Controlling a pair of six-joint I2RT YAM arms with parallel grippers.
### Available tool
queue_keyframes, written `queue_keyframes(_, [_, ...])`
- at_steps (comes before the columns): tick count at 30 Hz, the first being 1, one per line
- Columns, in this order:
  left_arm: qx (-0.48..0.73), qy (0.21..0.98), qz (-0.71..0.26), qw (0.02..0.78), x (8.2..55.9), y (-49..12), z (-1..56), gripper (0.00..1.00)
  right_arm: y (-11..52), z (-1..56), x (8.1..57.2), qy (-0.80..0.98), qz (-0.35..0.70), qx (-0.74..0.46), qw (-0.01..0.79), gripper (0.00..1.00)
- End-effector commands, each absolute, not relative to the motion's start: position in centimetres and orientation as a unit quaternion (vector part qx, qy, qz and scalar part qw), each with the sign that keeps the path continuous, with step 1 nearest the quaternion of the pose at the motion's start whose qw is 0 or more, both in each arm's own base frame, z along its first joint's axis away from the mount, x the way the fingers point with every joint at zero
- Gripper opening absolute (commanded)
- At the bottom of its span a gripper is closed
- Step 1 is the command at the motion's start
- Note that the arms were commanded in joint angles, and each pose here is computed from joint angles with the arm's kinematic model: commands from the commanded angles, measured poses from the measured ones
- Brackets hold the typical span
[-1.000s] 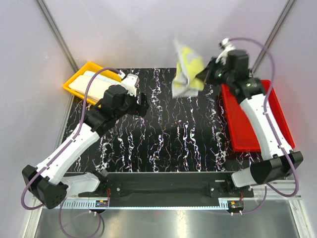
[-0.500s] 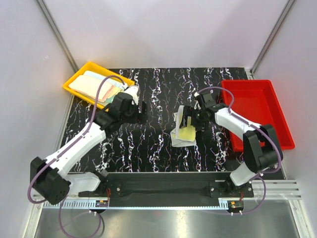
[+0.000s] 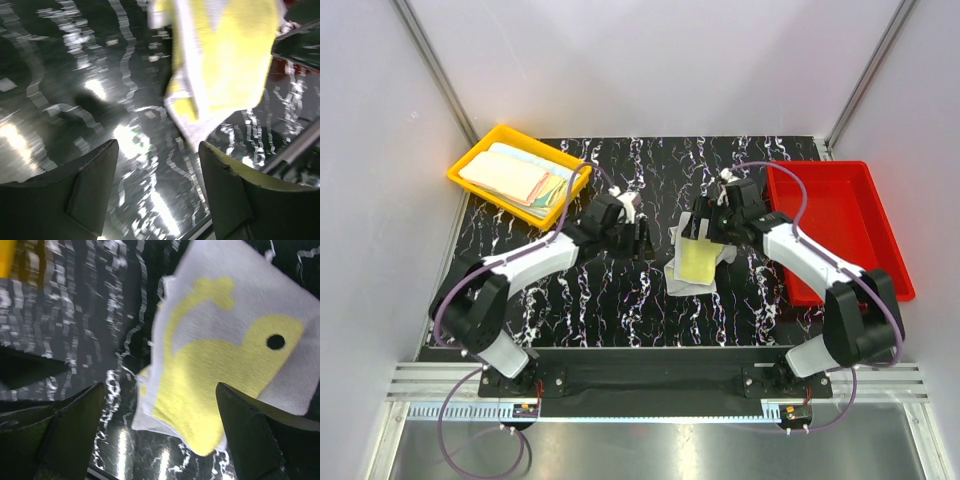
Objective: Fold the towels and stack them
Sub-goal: Move the towel to the center of the board
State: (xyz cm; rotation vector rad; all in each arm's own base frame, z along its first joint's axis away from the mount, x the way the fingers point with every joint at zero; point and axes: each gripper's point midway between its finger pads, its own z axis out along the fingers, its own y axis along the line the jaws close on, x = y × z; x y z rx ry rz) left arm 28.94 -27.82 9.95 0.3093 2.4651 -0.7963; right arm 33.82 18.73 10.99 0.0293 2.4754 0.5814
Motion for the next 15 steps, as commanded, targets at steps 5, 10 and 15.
queue_keyframes(5, [0.149, 0.866, -0.397, 0.264, 29.5, -34.8, 10.3, 0.63, 18.8, 19.4, 37.1, 0.875, 0.243, -0.002, 0.419, 0.96])
queue_keyframes(10, [0.162, 0.869, -0.4, 0.242, 28.9, -36.2, 8.3, 0.58, 17.7, 19.4, 36.9, 0.896, 0.204, -0.013, 0.393, 0.88])
queue_keyframes(15, [0.169, 0.866, -0.407, 0.235, 28.6, -37.4, 7.4, 0.57, 17.4, 18.0, 36.2, 0.899, 0.203, 0.0, 0.388, 0.87])
